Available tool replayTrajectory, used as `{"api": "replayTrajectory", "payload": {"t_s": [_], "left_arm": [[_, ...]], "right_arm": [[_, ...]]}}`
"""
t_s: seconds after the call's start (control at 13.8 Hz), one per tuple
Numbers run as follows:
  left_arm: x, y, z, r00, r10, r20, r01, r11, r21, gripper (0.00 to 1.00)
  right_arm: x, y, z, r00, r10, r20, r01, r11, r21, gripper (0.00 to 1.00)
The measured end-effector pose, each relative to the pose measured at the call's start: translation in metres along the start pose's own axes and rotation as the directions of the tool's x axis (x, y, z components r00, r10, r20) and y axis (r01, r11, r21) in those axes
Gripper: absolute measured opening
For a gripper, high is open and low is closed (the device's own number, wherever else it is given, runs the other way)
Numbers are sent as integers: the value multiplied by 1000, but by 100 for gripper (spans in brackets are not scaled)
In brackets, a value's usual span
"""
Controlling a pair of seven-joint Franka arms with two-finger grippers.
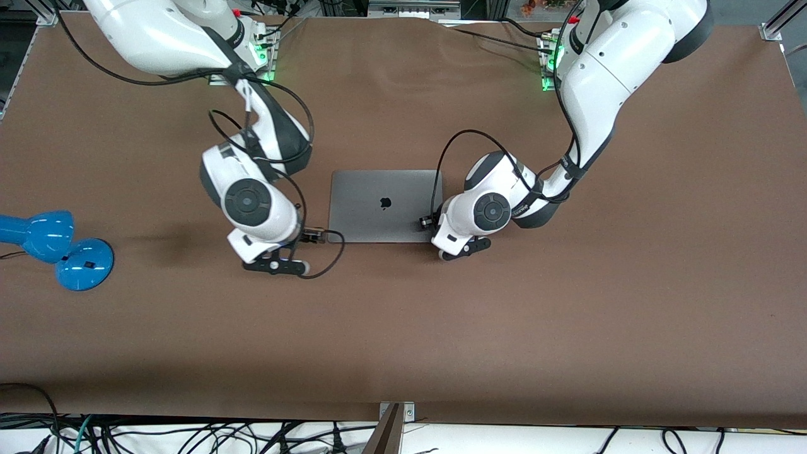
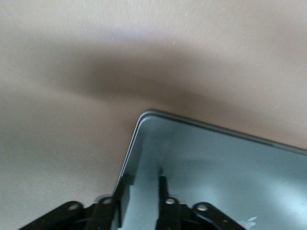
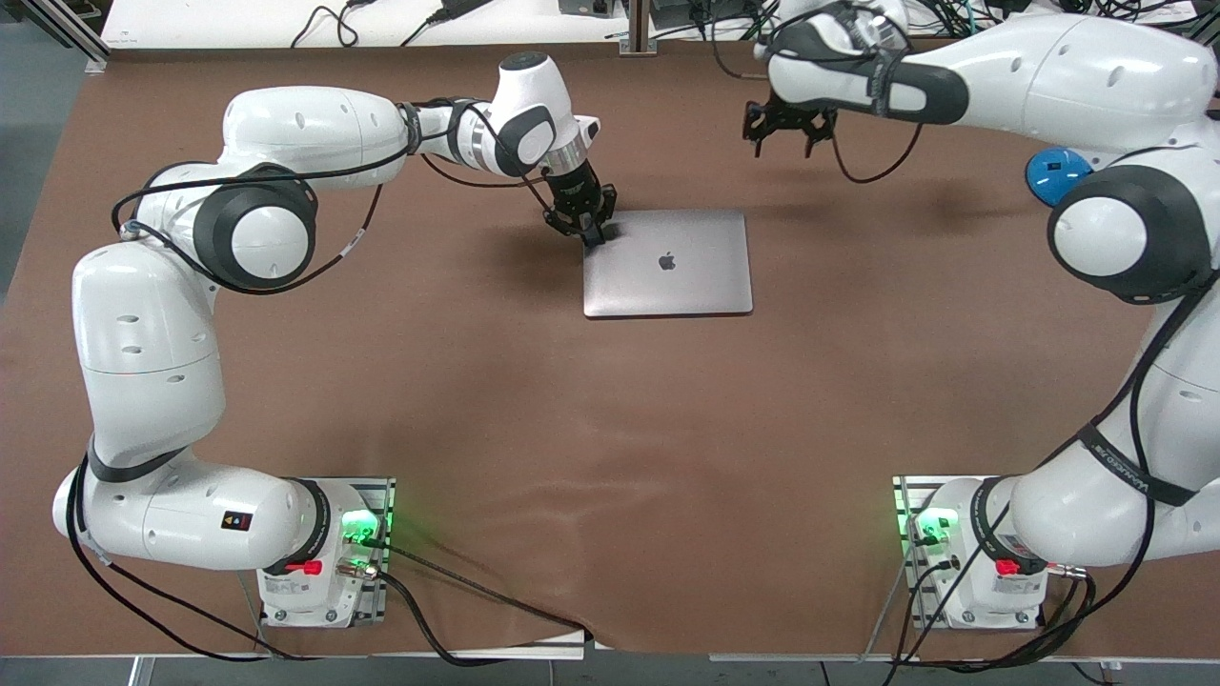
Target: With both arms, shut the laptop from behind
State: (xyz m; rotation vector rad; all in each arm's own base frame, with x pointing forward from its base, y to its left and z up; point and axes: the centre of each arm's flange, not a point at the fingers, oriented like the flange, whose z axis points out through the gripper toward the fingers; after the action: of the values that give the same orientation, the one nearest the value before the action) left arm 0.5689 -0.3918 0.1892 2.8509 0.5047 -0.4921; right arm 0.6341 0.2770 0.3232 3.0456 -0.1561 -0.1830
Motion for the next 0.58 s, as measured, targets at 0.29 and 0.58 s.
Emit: {"api": "replayTrajectory", "payload": {"t_s": [0.29,0.58], "left_arm": [[-12,-1,-70,998,59,-10,-58,996,65,81],[-55,-21,-196,988,134,-71,-120,977,178,100]], "right_arm": [[4,50,-38,999,29,20,-28,999,-45,100],[12,105,-75,999,-32,6,32,998,-58,100]]}}
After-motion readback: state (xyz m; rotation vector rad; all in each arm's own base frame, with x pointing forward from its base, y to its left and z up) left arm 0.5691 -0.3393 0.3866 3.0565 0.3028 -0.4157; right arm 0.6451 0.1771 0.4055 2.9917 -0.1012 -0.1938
